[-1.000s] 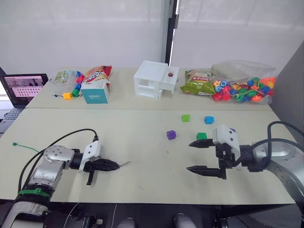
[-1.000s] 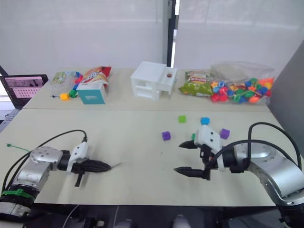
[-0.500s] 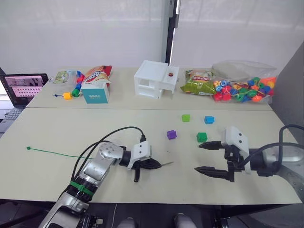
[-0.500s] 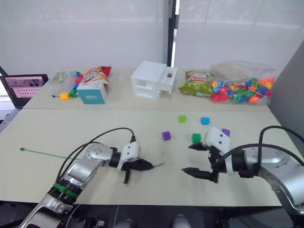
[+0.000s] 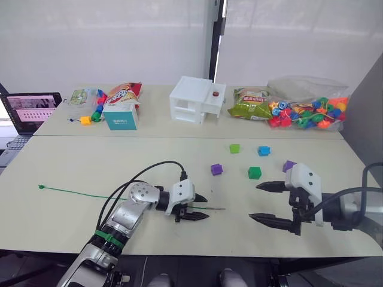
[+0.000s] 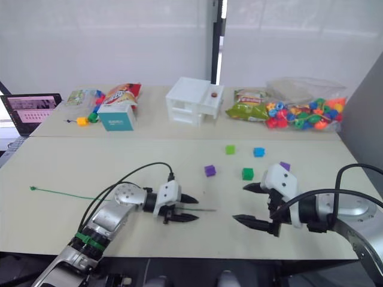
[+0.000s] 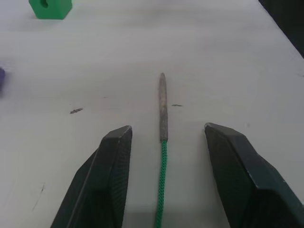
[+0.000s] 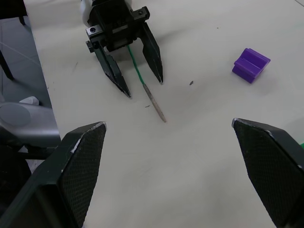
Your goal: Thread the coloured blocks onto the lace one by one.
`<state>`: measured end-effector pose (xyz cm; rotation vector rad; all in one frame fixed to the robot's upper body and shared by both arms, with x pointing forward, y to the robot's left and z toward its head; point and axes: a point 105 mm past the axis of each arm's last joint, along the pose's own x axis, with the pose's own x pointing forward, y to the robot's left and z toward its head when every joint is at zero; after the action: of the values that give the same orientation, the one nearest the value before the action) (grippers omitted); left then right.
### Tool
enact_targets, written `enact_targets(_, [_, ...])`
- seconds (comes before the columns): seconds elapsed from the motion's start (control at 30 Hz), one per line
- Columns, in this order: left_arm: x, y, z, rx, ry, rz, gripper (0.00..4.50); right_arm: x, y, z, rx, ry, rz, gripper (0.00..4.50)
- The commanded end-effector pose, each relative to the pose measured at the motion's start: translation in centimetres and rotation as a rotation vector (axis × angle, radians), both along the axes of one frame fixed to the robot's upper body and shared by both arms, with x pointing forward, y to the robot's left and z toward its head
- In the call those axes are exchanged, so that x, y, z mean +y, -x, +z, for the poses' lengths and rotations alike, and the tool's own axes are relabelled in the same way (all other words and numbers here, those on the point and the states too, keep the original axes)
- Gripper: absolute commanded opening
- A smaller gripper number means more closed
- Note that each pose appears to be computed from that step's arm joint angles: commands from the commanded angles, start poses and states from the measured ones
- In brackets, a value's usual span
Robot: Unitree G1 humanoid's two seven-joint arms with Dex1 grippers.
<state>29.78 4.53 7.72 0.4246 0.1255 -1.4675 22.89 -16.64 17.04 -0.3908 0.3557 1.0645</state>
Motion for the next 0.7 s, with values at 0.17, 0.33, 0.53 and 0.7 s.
enact_targets(0.17, [-0.1, -0.2, 0.2, -0.024, 0.037, -0.012, 2.58, 0.6, 0.3, 1.0, -0.047, -0.010, 0.012, 4.50])
enact_targets(0.33, [0.0, 0.2, -0.9, -0.009, -0.038, -0.038, 1.08, 0.7, 0.2, 1.1, -0.050, -0.011, 0.011, 4.50])
enact_targets(0.53, [0.0, 0.2, -1.1, 0.007, -0.091, -0.043, 0.04, 0.9, 0.1, 1.2, -0.056, -0.005, 0.015, 4.50])
enact_targets(0.7, [0.0, 0.1, -0.7, 0.012, -0.069, -0.026, 0.04, 1.1, 0.1, 1.2, -0.054, -0.007, 0.015, 4.50])
